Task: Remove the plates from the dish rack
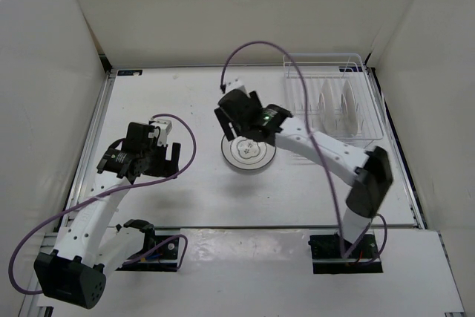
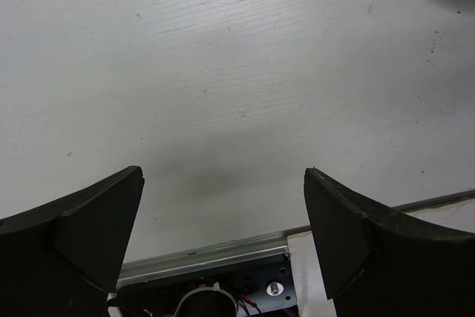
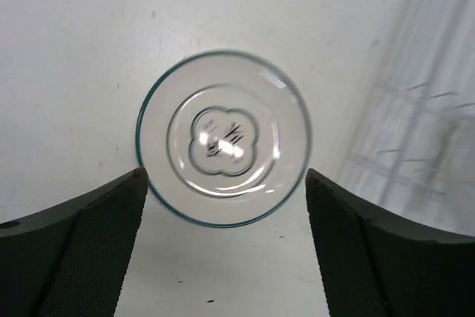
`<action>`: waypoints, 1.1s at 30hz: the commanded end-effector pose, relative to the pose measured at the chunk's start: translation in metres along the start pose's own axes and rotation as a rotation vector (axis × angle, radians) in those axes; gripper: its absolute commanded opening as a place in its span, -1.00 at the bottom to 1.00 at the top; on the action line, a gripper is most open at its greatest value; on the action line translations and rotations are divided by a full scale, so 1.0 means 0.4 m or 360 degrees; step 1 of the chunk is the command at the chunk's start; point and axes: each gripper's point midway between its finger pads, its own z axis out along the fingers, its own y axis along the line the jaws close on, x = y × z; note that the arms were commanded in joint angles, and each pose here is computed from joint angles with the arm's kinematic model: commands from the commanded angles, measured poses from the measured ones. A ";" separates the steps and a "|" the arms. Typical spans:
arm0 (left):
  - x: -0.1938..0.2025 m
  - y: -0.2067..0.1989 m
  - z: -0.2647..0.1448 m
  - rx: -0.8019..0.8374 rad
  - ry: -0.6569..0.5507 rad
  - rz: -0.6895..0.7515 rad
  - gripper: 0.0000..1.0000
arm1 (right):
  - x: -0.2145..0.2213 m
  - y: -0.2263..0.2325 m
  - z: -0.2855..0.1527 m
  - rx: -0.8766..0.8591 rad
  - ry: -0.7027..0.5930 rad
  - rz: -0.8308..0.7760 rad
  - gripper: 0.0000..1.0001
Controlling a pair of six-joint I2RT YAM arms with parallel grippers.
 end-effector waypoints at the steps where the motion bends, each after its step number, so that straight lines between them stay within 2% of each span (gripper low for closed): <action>1: -0.032 0.003 -0.027 -0.0016 -0.0090 -0.0011 1.00 | -0.117 -0.143 -0.116 0.0195 -0.0325 0.0039 0.80; 3: -0.032 0.005 -0.026 -0.0020 -0.0088 -0.0013 1.00 | -0.153 -0.203 -0.173 0.0233 -0.0376 0.0139 0.80; 4: -0.032 0.004 -0.027 -0.0022 -0.0088 -0.0006 1.00 | -0.141 -0.288 -0.165 0.0312 -0.0313 0.0224 0.80; 8: -0.031 0.004 -0.028 -0.0020 -0.0091 -0.0015 1.00 | -0.152 -0.467 -0.173 0.0341 -0.0294 0.0547 0.80; 9: -0.032 0.006 -0.028 -0.0023 -0.0093 -0.0015 1.00 | -0.124 -0.524 -0.163 0.0422 -0.0224 0.0597 0.80; 11: -0.030 0.005 -0.027 -0.0022 -0.0086 -0.0013 1.00 | -0.130 -0.627 -0.175 0.0545 -0.0234 0.0745 0.80; 13: -0.030 0.007 -0.028 -0.0030 -0.0089 -0.0013 1.00 | -0.127 -0.643 -0.163 0.0486 -0.0189 0.0813 0.80; 14: -0.030 0.005 -0.027 -0.0023 -0.0086 -0.0013 1.00 | -0.112 -0.698 -0.159 0.0536 -0.0179 0.0893 0.80; 17: -0.030 0.007 -0.028 -0.0027 -0.0089 -0.0010 1.00 | -0.081 -0.764 -0.135 0.0567 -0.0137 0.1040 0.73; 25: -0.029 0.007 -0.026 -0.0029 -0.0084 -0.0009 1.00 | 0.007 -0.821 -0.020 0.0563 0.0039 0.1152 0.54; 30: -0.028 0.005 -0.026 -0.0024 -0.0084 -0.0008 1.00 | 0.031 -0.824 0.032 0.0484 0.0085 0.1196 0.24; 33: -0.029 0.006 -0.024 -0.0026 -0.0081 -0.0009 1.00 | 0.034 -0.822 0.049 0.0445 0.0077 0.1209 0.24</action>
